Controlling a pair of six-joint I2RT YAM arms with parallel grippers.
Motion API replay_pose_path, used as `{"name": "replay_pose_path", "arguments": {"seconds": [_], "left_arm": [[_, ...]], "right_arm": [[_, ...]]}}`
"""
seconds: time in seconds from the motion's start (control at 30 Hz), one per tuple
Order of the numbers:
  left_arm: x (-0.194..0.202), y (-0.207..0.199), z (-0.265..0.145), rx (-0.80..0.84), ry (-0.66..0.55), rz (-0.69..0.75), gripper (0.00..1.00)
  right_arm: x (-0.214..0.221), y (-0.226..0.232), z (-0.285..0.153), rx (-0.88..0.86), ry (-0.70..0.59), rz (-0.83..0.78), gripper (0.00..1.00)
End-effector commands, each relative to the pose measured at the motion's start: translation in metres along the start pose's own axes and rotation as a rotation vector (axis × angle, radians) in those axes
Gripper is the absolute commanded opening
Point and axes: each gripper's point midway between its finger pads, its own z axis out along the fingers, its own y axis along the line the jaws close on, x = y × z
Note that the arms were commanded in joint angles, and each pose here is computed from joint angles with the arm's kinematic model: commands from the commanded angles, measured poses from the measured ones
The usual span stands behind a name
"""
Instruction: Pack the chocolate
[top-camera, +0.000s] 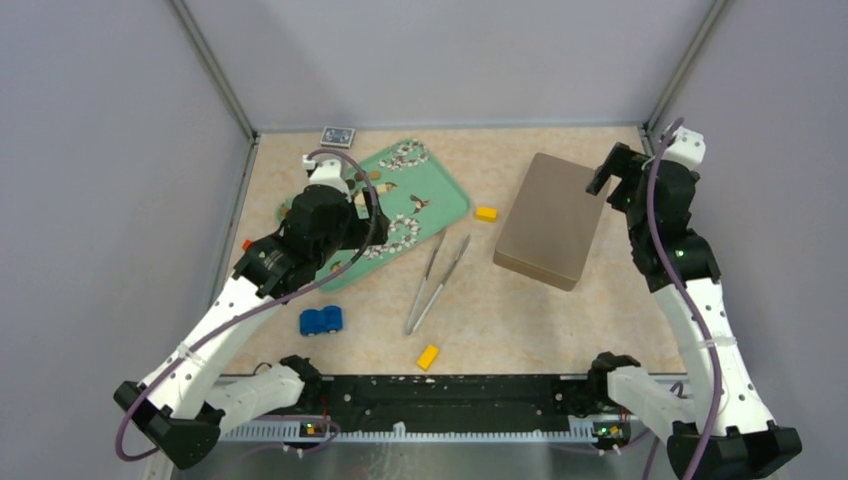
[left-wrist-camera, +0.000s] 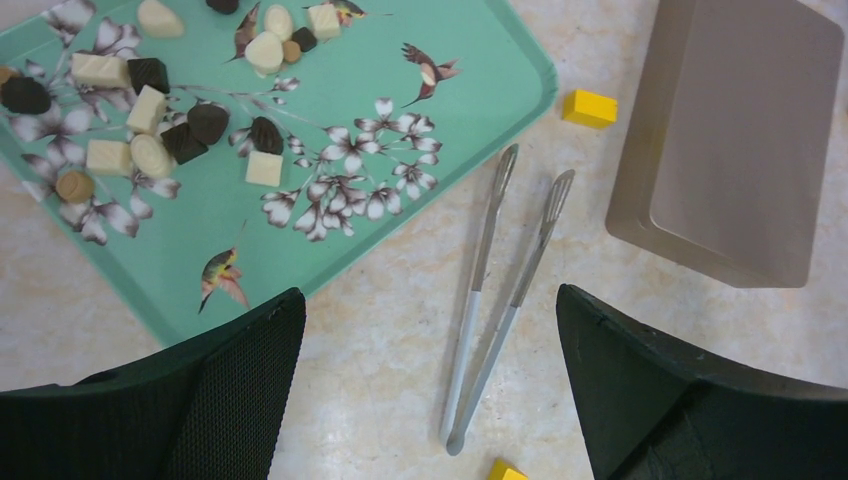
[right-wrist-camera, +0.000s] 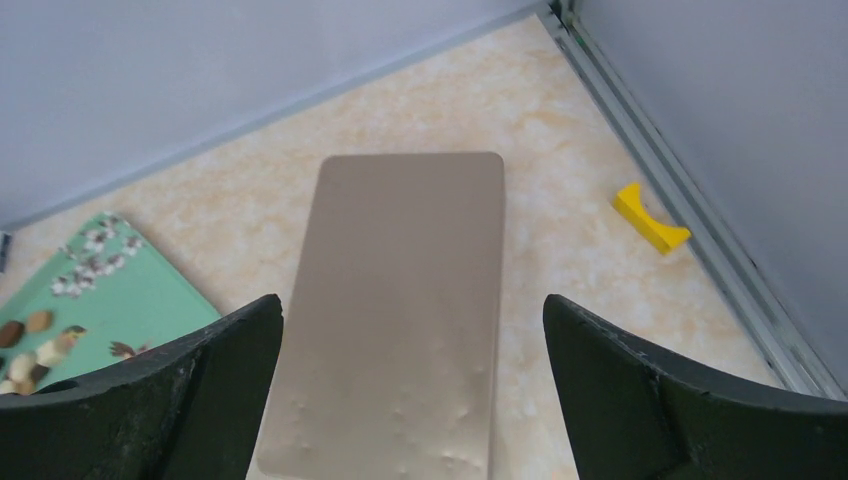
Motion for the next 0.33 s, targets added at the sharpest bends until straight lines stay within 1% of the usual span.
{"name": "replay_pose_path", "arguments": {"seconds": [0.0, 0.13, 0.3], "left_arm": [[-0.008, 0.012, -0.002, -0.047, -0.081, -0.023, 0.99], [-0.009, 0.016, -0.004, -0.054, -0.114, -0.048, 0.99], [-0.014, 0.019, -0.007, -0.062, -0.144, -0.061, 0.99]], "right_arm": [[0.018, -0.021, 0.001, 0.08, -0.005, -0.051, 0.99], [0.022, -0.035, -0.003, 0.143, 0.0, -0.075, 0.99], [0.024, -0.04, -0.008, 0.151, -0.002, -0.078, 0.99]]}}
